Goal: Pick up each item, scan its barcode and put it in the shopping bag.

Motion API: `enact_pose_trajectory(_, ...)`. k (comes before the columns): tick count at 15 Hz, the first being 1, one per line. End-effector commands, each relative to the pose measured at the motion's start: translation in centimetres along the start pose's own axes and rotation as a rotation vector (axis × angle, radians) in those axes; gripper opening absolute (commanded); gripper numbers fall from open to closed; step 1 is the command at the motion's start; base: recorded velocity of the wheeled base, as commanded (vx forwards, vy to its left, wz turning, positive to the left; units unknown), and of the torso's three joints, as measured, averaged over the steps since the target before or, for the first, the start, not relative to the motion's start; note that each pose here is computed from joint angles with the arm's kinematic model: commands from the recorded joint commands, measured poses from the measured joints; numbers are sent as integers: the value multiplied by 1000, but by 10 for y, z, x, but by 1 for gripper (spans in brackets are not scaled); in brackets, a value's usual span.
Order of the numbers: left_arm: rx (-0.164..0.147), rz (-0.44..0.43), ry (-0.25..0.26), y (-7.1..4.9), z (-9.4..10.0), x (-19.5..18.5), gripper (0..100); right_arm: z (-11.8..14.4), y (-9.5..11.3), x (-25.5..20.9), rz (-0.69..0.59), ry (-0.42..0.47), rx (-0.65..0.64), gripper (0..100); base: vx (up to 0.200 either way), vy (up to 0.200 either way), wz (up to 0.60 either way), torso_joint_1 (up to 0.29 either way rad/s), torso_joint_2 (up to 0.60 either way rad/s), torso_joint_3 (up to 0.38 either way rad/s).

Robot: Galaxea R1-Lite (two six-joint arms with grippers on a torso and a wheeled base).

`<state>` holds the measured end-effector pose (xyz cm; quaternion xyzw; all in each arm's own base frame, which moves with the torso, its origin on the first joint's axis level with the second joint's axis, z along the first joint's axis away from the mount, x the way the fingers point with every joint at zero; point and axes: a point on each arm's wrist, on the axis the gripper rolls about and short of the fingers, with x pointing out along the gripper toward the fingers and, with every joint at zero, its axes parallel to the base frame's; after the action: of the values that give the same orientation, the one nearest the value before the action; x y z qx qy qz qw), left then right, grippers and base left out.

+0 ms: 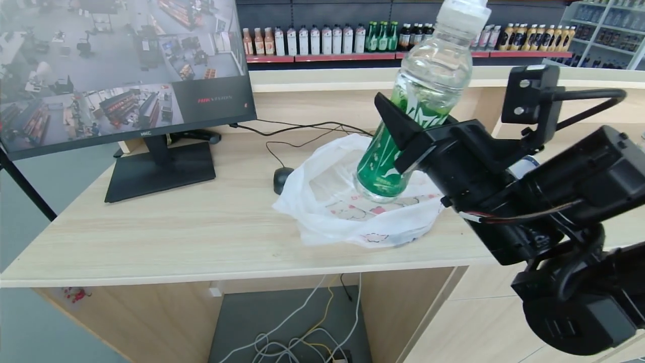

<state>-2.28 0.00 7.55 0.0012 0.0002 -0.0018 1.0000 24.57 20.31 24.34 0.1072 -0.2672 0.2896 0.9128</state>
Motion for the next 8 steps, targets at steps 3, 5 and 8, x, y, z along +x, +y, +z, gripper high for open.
enact_pose_trajectory(3, -2, 2, 0, 0, 0, 0, 100, -57, 11, 28, 20, 42, -39, 0, 0, 0, 0, 0, 0, 0)
enact_pose_trajectory(5, -2, 2, 0, 0, 0, 0, 100, -67, 16, 35, 31, 34, -65, 0, 0, 0, 0, 0, 0, 0)
enact_pose_trajectory(8, -2, 2, 0, 0, 0, 0, 100, -86, 15, 41, 31, 47, -71, 0, 0, 0, 0, 0, 0, 0)
